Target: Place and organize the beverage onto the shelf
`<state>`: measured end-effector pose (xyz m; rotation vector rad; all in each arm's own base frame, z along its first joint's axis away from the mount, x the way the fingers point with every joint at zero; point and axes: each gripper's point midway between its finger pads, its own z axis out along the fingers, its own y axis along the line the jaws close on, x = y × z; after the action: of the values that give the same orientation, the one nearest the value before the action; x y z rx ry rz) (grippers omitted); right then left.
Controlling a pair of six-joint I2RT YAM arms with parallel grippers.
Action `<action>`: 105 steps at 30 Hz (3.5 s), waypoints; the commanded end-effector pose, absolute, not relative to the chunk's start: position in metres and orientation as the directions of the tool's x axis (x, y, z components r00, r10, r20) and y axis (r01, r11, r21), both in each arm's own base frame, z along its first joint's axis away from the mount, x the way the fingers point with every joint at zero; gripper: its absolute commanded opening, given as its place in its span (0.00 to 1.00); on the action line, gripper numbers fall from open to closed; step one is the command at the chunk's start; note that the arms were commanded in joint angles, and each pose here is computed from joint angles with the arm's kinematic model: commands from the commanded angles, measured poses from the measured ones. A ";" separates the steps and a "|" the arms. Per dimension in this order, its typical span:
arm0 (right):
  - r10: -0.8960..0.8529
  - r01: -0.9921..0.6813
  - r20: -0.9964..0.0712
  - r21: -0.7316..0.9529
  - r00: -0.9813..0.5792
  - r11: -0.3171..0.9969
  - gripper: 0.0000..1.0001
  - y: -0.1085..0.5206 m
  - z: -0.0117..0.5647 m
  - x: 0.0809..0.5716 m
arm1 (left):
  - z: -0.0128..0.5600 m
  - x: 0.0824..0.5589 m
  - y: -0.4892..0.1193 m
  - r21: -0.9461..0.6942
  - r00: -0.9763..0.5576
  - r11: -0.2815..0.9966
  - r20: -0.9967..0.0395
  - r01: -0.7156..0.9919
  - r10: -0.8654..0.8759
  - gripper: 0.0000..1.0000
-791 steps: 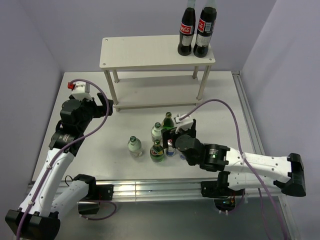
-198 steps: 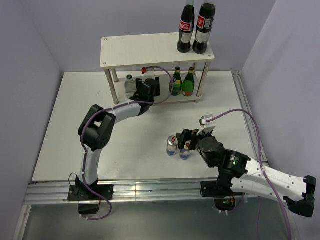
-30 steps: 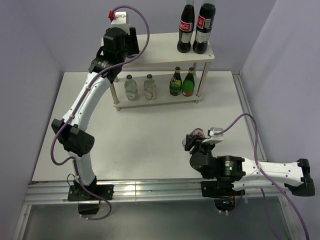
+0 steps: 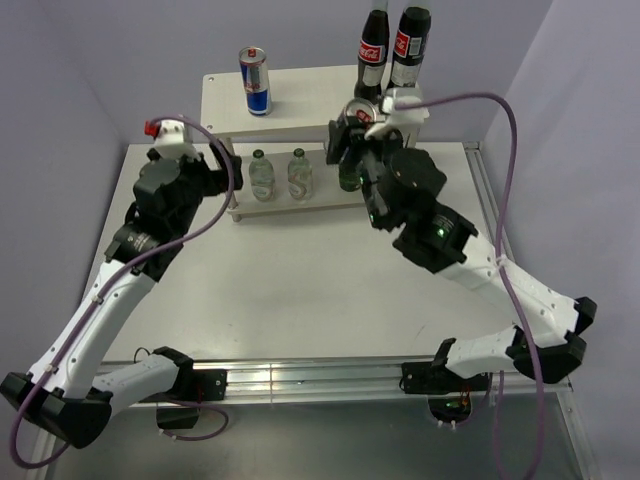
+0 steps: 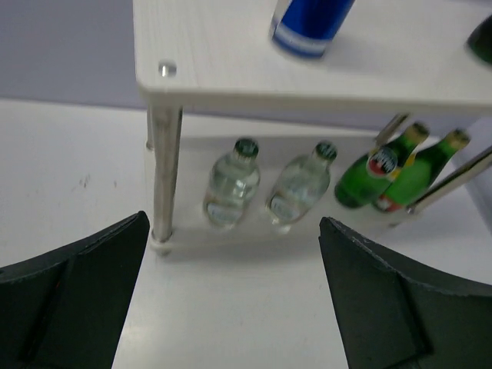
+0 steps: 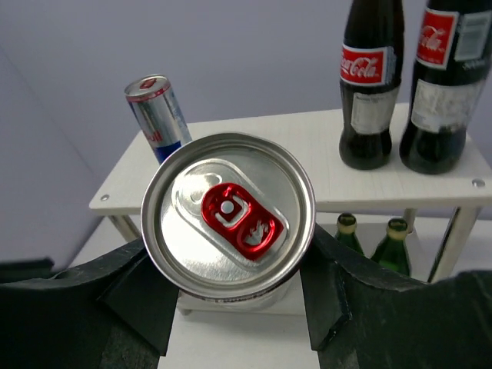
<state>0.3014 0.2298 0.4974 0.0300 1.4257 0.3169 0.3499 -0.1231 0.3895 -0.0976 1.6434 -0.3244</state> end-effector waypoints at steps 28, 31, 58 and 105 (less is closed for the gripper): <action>0.202 -0.359 -0.975 0.158 0.089 0.920 0.00 0.324 0.509 0.482 | 0.319 0.317 -0.129 -0.286 -0.236 0.940 -0.941 0.183 -0.241 0.99; 0.208 -0.363 -0.975 0.166 0.080 0.917 0.00 0.331 0.501 0.487 | 0.321 0.315 -0.130 -0.289 -0.233 0.938 -0.942 0.191 -0.242 0.99; 0.187 -0.318 -0.982 0.170 0.023 0.933 0.73 0.333 0.465 0.498 | 0.324 0.311 -0.130 -0.291 -0.225 0.936 -0.943 0.199 -0.245 0.99; 0.225 -0.409 -0.944 0.308 -0.239 0.859 1.00 0.171 0.356 0.182 | 0.368 0.260 -0.119 -0.271 -0.120 0.925 -0.961 0.267 -0.247 1.00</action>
<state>0.1917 0.2158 0.3659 -0.2397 1.6731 0.6574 0.2824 -0.1263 0.3304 -0.0115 1.7456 -0.3922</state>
